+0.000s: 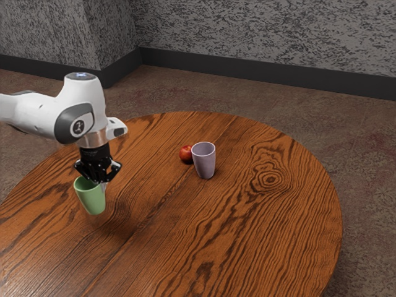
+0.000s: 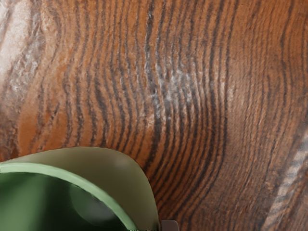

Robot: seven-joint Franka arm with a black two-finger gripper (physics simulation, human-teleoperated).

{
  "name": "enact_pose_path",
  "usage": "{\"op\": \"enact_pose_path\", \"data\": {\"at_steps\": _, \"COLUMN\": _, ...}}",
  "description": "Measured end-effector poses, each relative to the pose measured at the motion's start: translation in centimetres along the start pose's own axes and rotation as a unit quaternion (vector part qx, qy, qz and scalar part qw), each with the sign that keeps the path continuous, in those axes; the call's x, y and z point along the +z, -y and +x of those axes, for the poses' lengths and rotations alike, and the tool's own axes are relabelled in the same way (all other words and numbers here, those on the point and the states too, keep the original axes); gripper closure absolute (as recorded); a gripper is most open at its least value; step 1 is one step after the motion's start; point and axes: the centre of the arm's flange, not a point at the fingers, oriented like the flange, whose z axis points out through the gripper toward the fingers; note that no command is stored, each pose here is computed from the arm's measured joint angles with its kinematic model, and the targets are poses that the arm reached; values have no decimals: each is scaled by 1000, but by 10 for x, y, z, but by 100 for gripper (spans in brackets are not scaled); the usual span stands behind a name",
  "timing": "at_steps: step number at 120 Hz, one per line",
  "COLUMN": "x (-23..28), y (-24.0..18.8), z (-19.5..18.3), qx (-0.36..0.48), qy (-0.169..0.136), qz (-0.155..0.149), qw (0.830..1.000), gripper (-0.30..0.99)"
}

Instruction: Place the left cup onto the right cup

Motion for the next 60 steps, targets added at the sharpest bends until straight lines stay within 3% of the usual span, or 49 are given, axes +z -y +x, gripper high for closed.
{"op": "enact_pose_path", "data": {"at_steps": 18, "x": -60, "y": -7, "z": 22, "qx": -5, "qy": -29, "qz": -8, "qw": 1000, "gripper": 78}}
{"op": "enact_pose_path", "data": {"at_steps": 36, "x": -84, "y": -22, "z": 39, "qx": -5, "qy": -26, "qz": -15, "qw": 1000, "gripper": 78}}
{"op": "enact_pose_path", "data": {"at_steps": 60, "x": -107, "y": -109, "z": 33, "qx": 56, "qy": -24, "qz": -16, "qw": 998, "gripper": 78}}
